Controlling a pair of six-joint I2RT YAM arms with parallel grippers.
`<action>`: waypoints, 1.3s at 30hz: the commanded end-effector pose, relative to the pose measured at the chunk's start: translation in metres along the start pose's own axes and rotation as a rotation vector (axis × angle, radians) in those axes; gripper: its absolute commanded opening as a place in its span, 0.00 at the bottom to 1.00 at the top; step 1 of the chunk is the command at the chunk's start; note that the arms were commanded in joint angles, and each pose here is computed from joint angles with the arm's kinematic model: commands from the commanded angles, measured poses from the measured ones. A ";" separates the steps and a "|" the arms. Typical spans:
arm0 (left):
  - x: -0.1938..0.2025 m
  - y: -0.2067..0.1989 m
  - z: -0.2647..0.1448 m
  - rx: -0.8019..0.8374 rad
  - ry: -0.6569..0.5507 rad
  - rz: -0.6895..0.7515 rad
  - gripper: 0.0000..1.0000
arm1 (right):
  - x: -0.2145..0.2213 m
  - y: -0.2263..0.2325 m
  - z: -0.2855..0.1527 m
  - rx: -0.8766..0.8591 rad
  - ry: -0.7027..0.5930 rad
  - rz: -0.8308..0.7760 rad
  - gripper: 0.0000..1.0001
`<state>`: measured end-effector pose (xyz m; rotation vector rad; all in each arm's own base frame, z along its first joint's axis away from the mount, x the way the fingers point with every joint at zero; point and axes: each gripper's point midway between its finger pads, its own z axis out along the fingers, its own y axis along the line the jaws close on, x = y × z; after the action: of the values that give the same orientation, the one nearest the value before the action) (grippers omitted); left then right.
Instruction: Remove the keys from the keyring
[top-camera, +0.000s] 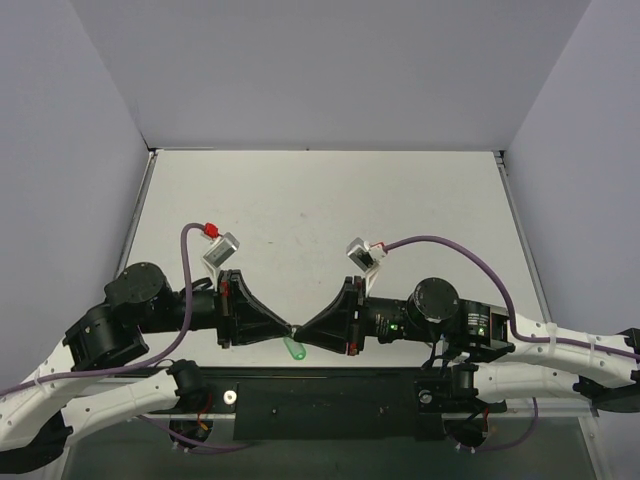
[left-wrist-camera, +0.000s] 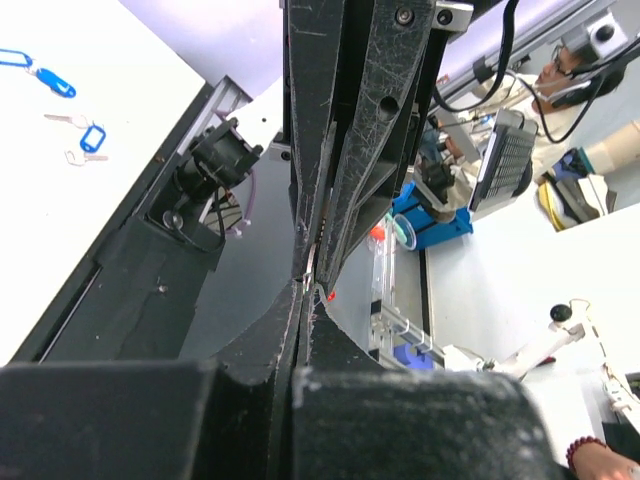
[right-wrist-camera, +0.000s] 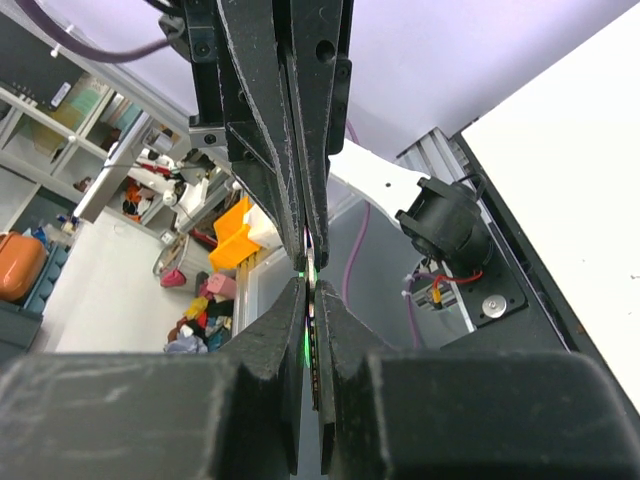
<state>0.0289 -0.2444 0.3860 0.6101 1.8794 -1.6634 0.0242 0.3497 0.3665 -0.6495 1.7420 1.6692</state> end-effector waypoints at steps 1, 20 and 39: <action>-0.039 -0.002 0.010 0.000 -0.190 -0.008 0.00 | -0.020 0.017 0.011 -0.066 -0.108 0.007 0.00; -0.055 0.007 0.010 0.040 -0.361 -0.122 0.00 | -0.023 0.009 0.030 -0.068 -0.186 0.057 0.00; -0.056 0.026 -0.001 0.037 -0.485 -0.197 0.00 | -0.033 -0.047 0.027 0.149 -0.358 0.149 0.00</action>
<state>0.0848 -0.2402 0.3971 0.0823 1.6510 -1.7262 0.0626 0.3699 0.3604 -0.3263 1.6800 1.6431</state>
